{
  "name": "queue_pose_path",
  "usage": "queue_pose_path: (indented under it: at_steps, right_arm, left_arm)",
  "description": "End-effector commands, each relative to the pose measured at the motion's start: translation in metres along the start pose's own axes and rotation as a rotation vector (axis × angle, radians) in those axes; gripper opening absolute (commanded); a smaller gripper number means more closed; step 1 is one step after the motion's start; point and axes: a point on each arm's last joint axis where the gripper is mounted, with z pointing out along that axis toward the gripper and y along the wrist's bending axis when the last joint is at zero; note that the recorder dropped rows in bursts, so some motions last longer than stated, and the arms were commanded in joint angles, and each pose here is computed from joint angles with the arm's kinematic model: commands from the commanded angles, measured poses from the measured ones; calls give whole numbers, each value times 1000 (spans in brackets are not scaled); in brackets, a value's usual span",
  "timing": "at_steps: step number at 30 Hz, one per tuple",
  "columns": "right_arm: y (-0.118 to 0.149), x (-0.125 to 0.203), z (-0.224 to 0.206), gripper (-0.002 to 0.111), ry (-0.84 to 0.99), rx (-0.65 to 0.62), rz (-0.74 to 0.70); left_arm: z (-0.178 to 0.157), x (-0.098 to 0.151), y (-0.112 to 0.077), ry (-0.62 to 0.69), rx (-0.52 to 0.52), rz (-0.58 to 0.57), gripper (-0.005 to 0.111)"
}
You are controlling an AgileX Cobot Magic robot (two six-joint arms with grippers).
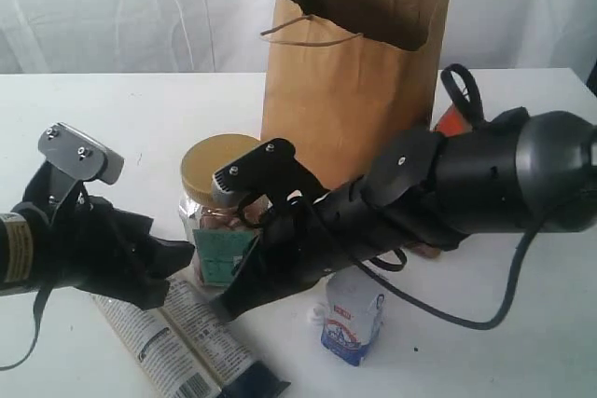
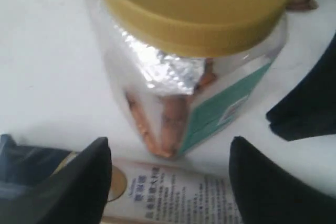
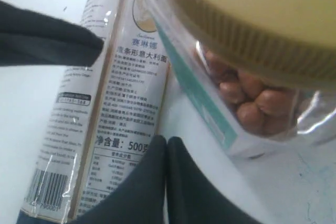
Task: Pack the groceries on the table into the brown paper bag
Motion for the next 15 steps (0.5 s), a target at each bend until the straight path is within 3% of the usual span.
queue_pose_path:
  at_steps: [1, 3, 6, 11, 15]
  right_arm:
    - [10, -7, -11, 0, -2, -73, -7]
    - [17, -1, -26, 0, 60, -103, -57]
    - [5, -1, -33, 0, 47, 51, -98]
    - [-14, 3, -2, 0, 22, 155, -63]
    - [-17, 0, 11, 0, 30, 153, -49]
  left_arm:
    - [-3, 2, 8, 35, -101, -39, 67]
    - [-9, -3, 7, 0, -101, -81, 67]
    - [-16, -7, 5, -33, -101, -78, 67]
    - [-18, -9, 5, -45, -100, -76, 67]
    - [-18, -9, 5, -44, -100, -63, 67]
